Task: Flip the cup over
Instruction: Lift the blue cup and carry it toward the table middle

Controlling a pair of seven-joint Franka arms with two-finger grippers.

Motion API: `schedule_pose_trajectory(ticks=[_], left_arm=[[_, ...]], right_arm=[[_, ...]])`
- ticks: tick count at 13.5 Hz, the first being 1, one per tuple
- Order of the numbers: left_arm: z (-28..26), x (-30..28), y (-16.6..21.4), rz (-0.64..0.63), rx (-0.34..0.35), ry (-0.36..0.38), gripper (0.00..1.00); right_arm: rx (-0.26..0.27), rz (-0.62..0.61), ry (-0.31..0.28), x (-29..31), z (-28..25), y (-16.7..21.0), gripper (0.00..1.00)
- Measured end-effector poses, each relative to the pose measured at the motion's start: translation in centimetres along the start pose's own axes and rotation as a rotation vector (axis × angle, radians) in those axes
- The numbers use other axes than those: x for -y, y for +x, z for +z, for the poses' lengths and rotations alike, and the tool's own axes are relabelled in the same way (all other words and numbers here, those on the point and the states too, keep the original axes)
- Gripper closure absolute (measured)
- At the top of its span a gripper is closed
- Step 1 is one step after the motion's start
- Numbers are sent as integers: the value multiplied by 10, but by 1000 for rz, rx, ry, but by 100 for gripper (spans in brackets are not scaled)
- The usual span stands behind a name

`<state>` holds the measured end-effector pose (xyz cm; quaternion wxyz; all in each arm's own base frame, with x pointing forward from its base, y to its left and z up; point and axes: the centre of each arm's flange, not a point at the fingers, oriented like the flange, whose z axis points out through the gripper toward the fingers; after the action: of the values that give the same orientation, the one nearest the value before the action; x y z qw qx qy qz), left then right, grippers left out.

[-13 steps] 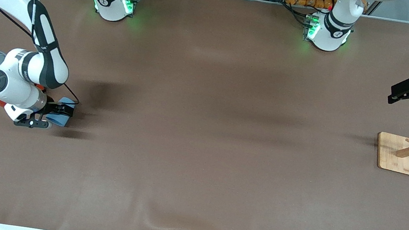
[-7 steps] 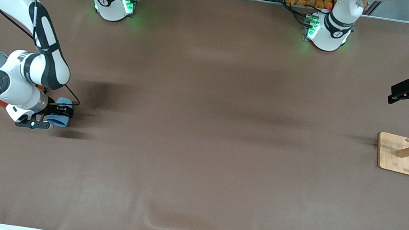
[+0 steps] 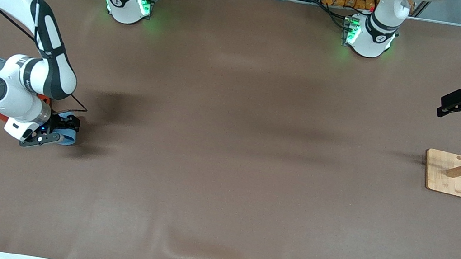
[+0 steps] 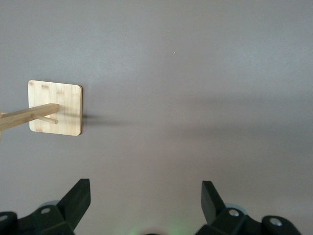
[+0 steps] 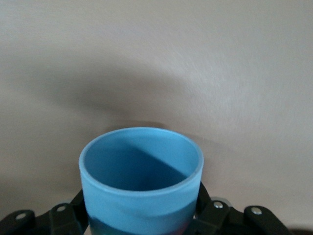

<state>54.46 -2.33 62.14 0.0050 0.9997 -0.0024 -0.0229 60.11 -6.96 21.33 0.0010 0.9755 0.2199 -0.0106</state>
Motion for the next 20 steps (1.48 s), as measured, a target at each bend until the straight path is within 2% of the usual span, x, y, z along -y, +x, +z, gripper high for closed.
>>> schedule_pose_trajectory(ticks=[3,7,13,16,20], left_arm=[[0,0,0,0,0,0,0],[0,0,0,0,0,0,0],[0,0,0,-1,0,0,0],[0,0,0,0,0,0,0],[0,0,0,0,1,0,0]], right_arm=[[-42,-193,-3,23,-28,20,20],[-100,-358,17,99,-56,59,20],[-184,-666,31,279,-82,120,20],[-185,-794,33,350,-69,138,20],[-182,-941,-4,436,-42,158,20]])
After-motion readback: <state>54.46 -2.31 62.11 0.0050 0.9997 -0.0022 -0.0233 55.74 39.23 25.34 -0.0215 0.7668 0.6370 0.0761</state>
